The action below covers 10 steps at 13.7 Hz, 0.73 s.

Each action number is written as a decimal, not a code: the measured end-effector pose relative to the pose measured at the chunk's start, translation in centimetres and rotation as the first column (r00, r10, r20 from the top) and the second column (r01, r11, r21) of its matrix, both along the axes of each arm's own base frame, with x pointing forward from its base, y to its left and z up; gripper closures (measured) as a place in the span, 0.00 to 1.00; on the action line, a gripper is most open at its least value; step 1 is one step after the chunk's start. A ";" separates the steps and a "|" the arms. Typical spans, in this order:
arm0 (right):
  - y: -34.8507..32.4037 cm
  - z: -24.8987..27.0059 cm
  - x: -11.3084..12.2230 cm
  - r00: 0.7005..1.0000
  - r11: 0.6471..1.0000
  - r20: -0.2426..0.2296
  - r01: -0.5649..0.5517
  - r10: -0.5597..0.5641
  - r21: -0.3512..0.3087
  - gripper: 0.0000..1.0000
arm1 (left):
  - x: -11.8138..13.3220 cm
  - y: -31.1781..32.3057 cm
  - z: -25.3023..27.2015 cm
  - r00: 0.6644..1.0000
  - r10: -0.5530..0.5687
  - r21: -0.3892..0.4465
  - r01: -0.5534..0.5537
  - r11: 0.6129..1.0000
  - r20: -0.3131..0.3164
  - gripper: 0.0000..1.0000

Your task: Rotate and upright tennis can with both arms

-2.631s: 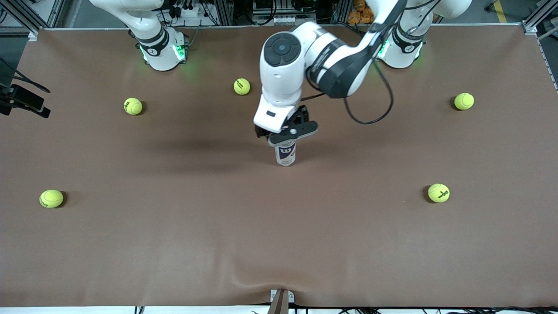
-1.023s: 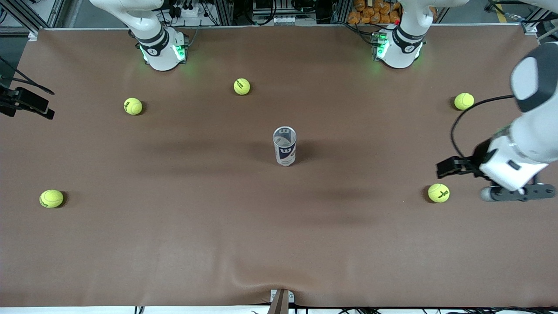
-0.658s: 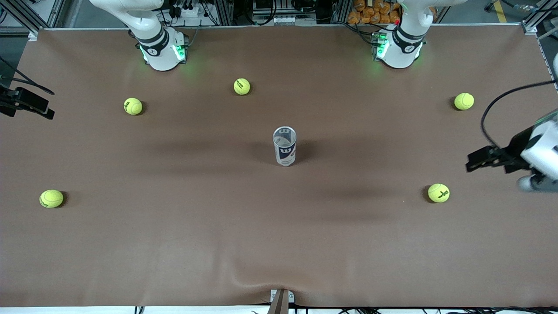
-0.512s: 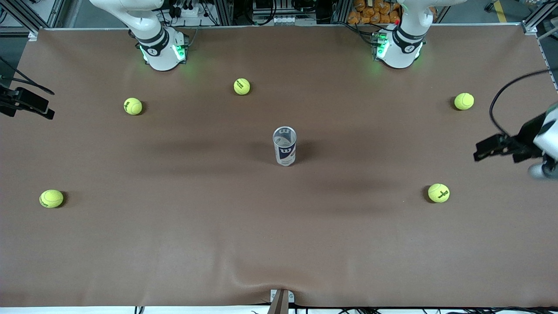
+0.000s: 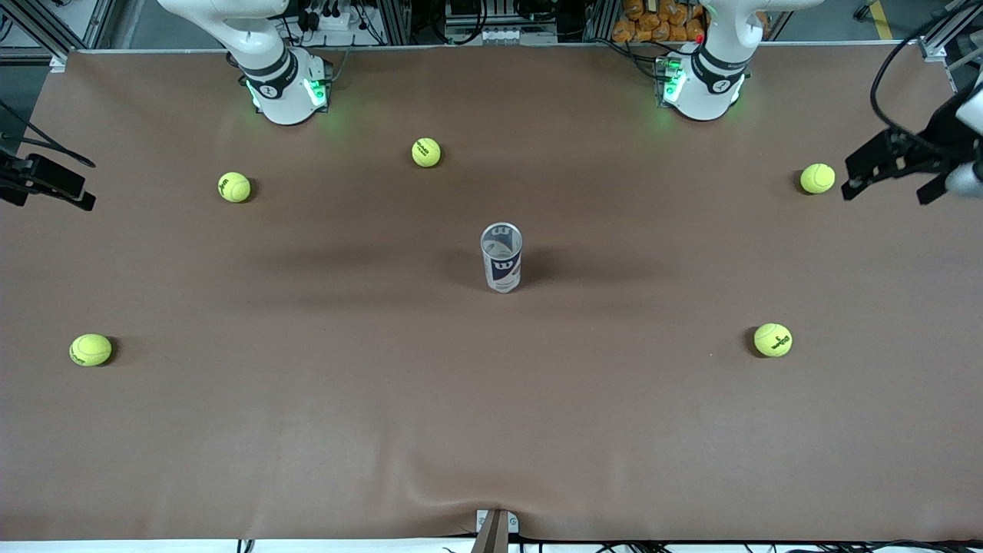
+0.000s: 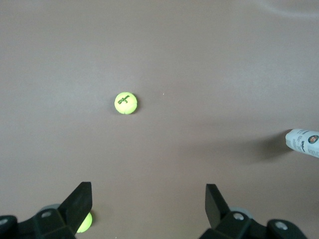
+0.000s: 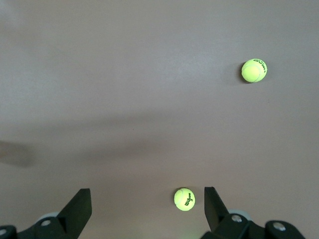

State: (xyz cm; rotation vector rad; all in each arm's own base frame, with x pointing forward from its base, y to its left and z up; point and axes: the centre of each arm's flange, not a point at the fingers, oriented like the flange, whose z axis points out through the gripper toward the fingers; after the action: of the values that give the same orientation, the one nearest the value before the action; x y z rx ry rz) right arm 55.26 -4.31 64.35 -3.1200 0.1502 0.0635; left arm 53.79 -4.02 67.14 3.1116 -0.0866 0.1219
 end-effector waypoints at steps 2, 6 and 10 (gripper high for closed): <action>0.0 0.0 0.0 1.000 1.000 0.000 0.000 0.000 0.000 0.00 | -1.1 0.7 -0.1 1.000 0.005 0.002 -0.005 1.000 -0.006 0.00; 0.0 0.0 0.0 1.000 1.000 0.000 0.000 0.000 0.000 0.00 | -1.3 1.4 -0.3 1.000 0.005 0.047 -0.005 0.999 0.000 0.00; 0.0 0.0 0.0 1.000 1.000 -0.001 0.000 0.000 0.000 0.00 | -1.2 1.6 -0.6 1.000 0.008 0.049 -0.008 0.999 -0.005 0.00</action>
State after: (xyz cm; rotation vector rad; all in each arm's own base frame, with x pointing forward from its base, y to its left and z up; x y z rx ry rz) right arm 55.26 -4.31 64.32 -3.1199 0.1502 0.0643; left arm 52.57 -2.40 66.52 3.1618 -0.0786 0.1131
